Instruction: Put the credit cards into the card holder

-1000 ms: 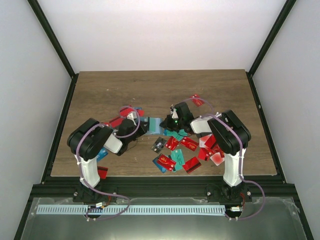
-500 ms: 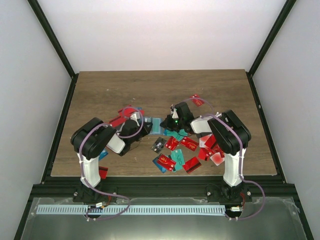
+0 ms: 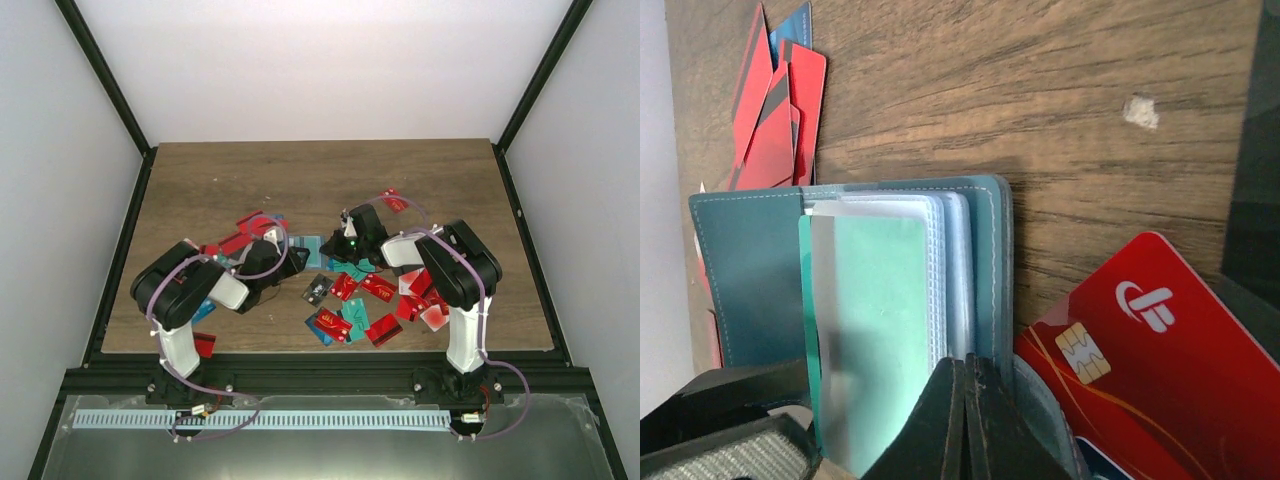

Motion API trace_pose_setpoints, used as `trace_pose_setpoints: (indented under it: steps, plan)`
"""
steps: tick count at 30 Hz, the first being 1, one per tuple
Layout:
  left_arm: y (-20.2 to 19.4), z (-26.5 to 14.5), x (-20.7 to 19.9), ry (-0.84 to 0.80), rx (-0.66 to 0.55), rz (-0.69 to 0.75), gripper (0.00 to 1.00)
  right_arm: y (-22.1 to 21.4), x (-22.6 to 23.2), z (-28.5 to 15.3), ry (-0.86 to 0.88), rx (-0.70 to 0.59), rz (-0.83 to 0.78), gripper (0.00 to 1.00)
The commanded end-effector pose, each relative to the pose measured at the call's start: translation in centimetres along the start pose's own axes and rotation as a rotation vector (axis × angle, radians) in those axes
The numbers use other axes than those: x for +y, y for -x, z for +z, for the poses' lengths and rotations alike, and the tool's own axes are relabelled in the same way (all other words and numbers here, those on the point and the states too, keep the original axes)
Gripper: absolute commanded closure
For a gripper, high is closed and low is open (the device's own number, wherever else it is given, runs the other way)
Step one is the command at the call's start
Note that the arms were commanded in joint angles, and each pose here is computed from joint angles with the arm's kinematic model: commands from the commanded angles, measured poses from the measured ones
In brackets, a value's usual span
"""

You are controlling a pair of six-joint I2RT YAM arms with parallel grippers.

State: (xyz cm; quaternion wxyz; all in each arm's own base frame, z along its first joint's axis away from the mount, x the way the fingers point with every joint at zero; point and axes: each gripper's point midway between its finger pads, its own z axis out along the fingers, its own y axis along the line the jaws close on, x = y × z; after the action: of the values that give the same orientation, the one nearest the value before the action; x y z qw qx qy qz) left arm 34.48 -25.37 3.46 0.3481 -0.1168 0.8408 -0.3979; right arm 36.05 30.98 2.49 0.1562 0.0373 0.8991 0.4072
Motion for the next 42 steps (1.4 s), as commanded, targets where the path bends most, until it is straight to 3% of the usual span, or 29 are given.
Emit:
trace_pose_setpoints:
  steps: [1,10,15,20,27,31,42]
  plan:
    - [-1.5,-1.1,0.9,0.063,0.064,0.064,0.59,-4.5,-4.7,0.5,-0.143,0.131,0.068,0.99]
    - [0.3,-4.3,0.5,0.139,0.016,0.164,0.29,-4.3,-4.3,0.3,-0.139,0.130,0.026,0.99]
    - [1.3,-5.6,-0.5,0.167,0.020,0.269,0.25,-3.9,-3.8,0.0,-0.134,0.126,-0.004,0.95]
    - [1.6,-5.6,-1.7,0.160,0.061,0.354,0.36,-3.2,-3.1,-0.5,-0.139,0.107,-0.040,0.83]
    - [0.8,-3.9,-1.9,0.137,0.121,0.380,0.70,-2.1,-2.0,-1.1,-0.153,0.092,-0.091,0.70]
    - [0.5,-2.7,-1.6,0.144,0.150,0.381,0.82,-1.4,-1.4,-1.7,-0.165,0.070,-0.118,0.63]
    - [0.1,-0.6,-1.2,0.150,0.180,0.366,0.94,-0.9,0.3,-2.3,-0.122,0.066,-0.162,0.53]
